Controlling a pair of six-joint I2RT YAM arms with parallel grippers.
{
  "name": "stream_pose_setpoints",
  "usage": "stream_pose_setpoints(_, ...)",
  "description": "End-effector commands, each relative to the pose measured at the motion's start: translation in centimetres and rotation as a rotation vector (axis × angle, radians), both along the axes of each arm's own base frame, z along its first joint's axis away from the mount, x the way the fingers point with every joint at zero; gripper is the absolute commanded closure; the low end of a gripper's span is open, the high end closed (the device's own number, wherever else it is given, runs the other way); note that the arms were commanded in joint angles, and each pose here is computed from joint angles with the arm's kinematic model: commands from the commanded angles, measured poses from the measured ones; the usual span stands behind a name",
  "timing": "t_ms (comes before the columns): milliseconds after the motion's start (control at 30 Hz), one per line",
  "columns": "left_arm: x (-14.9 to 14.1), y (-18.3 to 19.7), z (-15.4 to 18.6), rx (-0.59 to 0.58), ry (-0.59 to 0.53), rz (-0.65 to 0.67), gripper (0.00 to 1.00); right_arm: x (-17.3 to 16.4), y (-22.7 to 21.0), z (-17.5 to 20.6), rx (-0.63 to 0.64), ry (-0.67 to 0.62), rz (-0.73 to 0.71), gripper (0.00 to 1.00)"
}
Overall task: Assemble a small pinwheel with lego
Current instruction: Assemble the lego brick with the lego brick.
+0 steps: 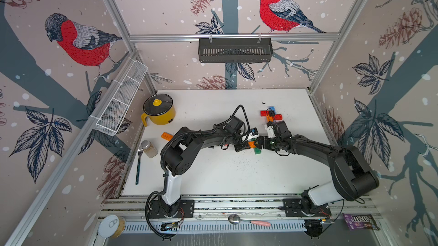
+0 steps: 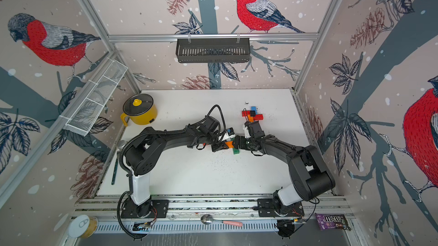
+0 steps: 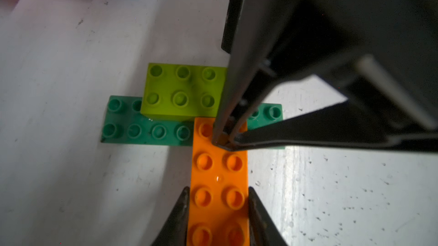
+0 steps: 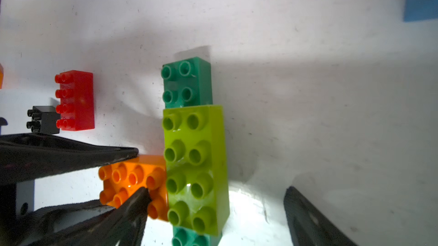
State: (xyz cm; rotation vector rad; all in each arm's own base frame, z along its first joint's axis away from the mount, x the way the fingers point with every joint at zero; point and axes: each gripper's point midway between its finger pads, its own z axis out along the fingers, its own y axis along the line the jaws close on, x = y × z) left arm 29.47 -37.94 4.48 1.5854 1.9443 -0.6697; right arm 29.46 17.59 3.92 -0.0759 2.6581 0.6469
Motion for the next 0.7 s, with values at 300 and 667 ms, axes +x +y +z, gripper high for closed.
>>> stream_pose_setpoints(300, 1.0, 0.4, 4.2, -0.092, -0.067, 0.082, 0.02, 0.1, 0.4, 2.3, 0.049, 0.000, 0.006, 0.08)
stream_pose_setpoints(667, 1.0, 5.3, 14.2, -0.433, -0.077, 0.528, 0.02, -0.1, 1.1, 2.9, 0.136, -0.008, 0.037, 0.00)
